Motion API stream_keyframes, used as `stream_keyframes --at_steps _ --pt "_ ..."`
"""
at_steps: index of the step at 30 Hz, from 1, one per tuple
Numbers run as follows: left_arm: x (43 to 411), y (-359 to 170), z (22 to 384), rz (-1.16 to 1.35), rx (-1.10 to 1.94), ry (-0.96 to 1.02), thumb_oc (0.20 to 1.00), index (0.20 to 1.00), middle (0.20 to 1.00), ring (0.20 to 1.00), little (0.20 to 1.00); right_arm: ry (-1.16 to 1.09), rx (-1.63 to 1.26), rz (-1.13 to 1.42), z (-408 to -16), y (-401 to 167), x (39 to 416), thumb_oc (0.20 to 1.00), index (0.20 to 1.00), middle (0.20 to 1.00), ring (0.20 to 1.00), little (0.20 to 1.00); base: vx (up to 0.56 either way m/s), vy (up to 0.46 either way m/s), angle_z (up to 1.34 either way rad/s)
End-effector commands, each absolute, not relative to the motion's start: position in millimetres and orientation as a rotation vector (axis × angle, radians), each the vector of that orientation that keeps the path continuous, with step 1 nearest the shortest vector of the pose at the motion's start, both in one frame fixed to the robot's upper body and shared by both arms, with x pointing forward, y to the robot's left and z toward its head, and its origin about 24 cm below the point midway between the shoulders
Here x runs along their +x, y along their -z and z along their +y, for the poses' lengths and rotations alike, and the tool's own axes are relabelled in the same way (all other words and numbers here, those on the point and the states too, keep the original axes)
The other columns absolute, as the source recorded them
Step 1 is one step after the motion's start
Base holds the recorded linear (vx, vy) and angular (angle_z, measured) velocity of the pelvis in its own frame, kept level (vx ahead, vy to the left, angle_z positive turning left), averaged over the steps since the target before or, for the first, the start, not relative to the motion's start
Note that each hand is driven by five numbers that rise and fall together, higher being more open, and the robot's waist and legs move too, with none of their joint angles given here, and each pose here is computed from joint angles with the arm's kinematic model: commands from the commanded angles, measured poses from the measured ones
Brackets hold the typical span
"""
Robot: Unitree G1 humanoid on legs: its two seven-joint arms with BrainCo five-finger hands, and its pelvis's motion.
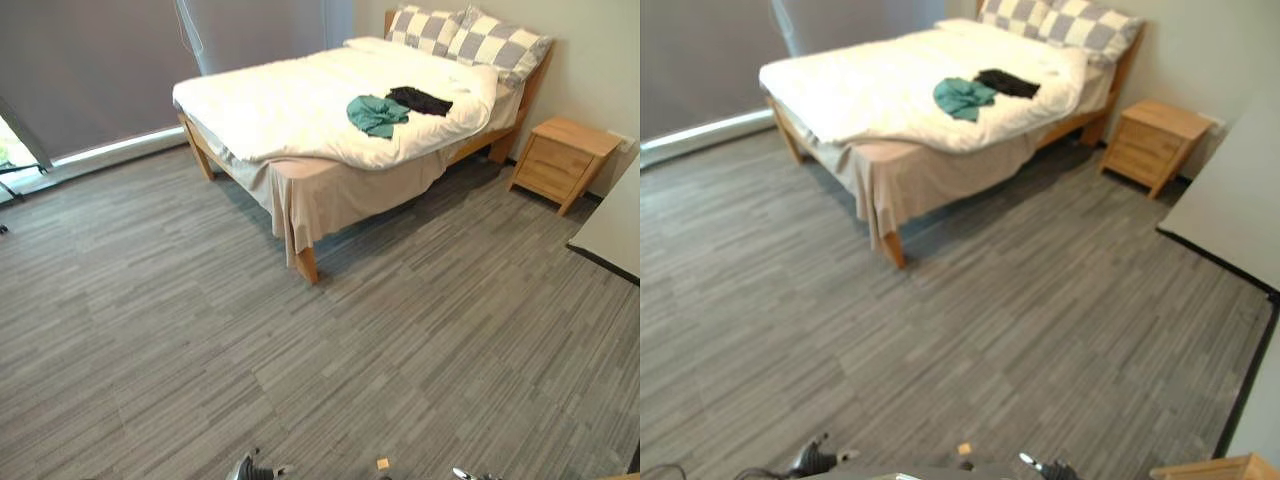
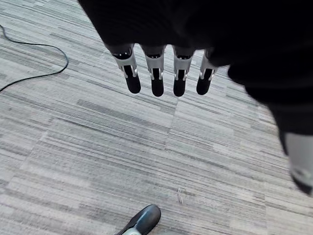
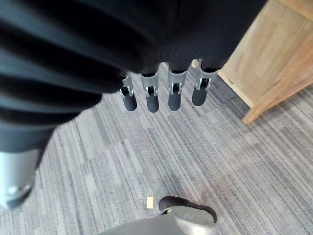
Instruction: Tidy up the quilt and then pick up the clothes from the bed and put them into the laundry hamper.
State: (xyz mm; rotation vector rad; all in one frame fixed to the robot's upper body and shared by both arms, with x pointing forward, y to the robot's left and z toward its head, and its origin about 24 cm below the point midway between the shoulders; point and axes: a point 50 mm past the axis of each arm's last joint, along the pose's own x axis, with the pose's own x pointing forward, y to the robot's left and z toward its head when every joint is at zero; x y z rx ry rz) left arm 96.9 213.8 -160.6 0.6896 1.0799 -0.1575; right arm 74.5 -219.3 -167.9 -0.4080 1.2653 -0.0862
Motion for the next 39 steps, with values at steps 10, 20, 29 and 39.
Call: stream_keyframes --at_steps 10,20,29,39 --pt "143.5 145.7 220.9 0.963 0.713 0.090 1.000 1.000 1.000 1.000 1.000 0.130 -0.407 1.101 -218.4 154.0 127.2 1.000 1.000 1.000 1.000 1.000 0.07 0.046 -0.15" --pt "122.3 154.3 226.0 1.065 0.788 0.189 1.000 1.000 1.000 1.000 1.000 0.356 -0.201 1.264 -239.2 164.0 74.6 1.000 1.000 1.000 1.000 1.000 0.45 -0.074 0.16" --pt "179.6 130.4 210.3 0.820 0.760 -0.015 1.000 1.000 1.000 1.000 1.000 0.157 -0.594 1.052 -251.8 141.1 139.1 1.000 1.000 1.000 1.000 1.000 0.73 -0.328 0.00" --pt "148.2 145.3 208.9 0.916 0.844 0.093 1.000 1.000 1.000 1.000 1.000 0.079 -0.620 1.053 -231.4 148.1 133.6 1.000 1.000 1.000 1.000 1.000 0.59 0.126 0.39"
